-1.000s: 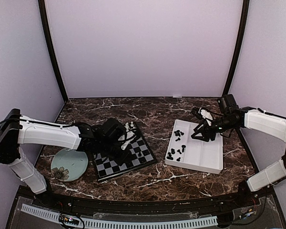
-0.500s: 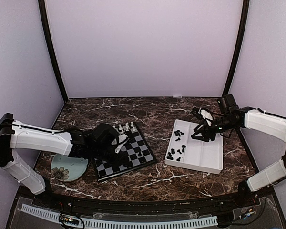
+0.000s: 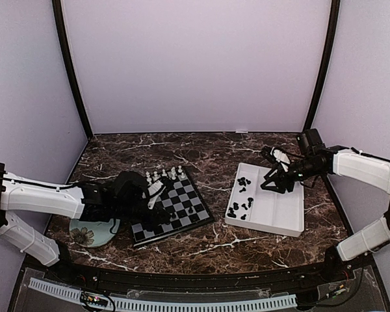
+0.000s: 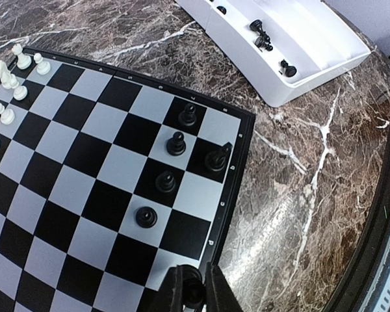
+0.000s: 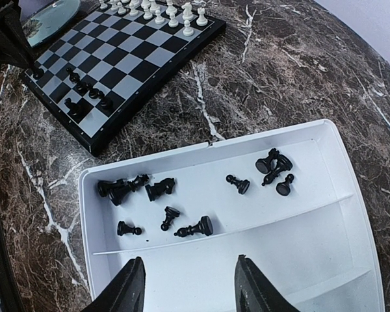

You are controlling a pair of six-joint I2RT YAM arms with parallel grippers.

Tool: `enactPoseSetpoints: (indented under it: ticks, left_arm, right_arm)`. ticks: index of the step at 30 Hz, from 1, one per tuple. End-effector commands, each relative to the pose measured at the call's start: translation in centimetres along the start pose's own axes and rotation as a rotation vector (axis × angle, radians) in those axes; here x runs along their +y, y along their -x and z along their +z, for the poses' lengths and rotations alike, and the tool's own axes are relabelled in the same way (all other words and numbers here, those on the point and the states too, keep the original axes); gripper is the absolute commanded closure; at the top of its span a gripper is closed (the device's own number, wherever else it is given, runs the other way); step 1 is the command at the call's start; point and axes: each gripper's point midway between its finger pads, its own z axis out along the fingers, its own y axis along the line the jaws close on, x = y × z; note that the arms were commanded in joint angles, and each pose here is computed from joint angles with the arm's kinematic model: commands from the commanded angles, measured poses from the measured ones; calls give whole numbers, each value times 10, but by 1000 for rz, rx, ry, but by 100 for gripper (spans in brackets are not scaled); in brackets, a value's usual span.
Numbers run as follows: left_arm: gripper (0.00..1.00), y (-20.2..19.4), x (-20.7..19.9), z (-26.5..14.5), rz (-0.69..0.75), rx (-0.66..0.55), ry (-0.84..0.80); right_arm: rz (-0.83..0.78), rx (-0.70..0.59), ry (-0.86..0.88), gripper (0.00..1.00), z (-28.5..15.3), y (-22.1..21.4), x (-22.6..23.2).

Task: Set up the chess pieces on the board
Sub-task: Place the king at d8.

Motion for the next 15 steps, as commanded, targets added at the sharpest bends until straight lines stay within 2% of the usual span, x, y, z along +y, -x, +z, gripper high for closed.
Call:
enactPoseSetpoints:
  ticks: [1, 15]
  left_arm:
    - [92, 17, -3, 5, -8, -68, -9]
    - [92, 23, -5, 25, -8, -66, -16]
  right_arm:
    - [5, -3, 2, 51, 2, -2, -1]
    - [1, 1, 1, 51, 2, -3, -2]
